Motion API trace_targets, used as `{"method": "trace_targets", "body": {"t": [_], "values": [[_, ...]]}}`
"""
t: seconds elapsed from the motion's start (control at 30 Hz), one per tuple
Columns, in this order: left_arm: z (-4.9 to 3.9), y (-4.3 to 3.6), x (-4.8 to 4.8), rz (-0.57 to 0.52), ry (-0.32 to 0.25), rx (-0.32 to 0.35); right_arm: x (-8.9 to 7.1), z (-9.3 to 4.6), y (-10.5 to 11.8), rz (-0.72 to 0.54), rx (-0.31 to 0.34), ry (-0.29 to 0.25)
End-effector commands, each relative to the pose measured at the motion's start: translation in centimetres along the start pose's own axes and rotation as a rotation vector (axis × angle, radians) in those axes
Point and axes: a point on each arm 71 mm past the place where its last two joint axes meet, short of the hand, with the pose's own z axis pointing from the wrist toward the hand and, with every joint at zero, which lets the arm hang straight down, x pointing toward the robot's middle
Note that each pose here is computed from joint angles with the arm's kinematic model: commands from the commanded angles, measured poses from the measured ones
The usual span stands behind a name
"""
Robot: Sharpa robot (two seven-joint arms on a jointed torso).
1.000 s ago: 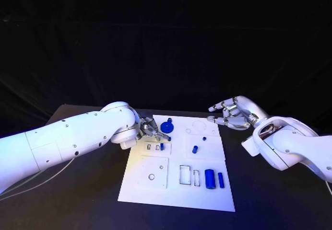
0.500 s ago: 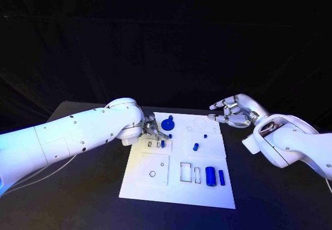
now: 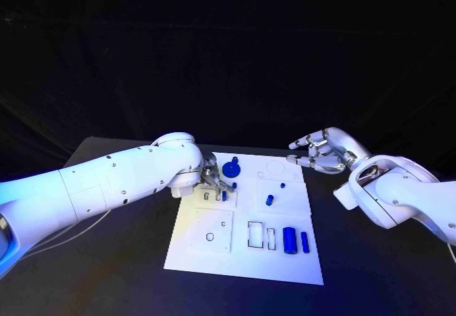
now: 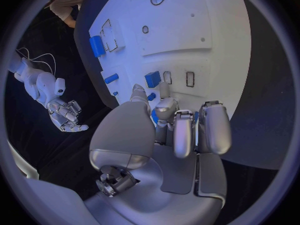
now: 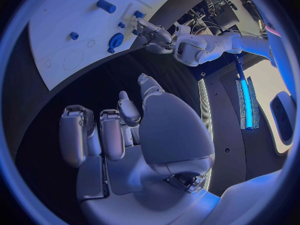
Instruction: Assemble the parts on the task board
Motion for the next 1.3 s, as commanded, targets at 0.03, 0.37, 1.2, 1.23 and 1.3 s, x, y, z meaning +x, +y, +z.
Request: {"method": "trace_targets", "body": {"t": [0.03, 0.37, 1.2, 1.23, 1.3], "values": [[0.0, -0.29, 0.16, 0.025, 0.02, -0.001, 0.16, 0.03, 0.02, -0.01, -0.004, 0.013], [0.0, -0.51, 0.31, 0.036, 0.031, 0.002, 0.21, 0.07, 0.0, -0.01, -0.003, 0.014], [0.31, -0.87, 0.63, 0.055, 0.061, -0.001, 0.34, 0.14, 0.04, -0.009, -0.003, 0.018], [0.32, -0.87, 0.63, 0.056, 0.061, -0.001, 0.34, 0.14, 0.04, -0.009, -0.003, 0.018], [0.33, -0.84, 0.62, 0.055, 0.061, -0.001, 0.35, 0.15, 0.03, -0.009, -0.002, 0.019]]}}
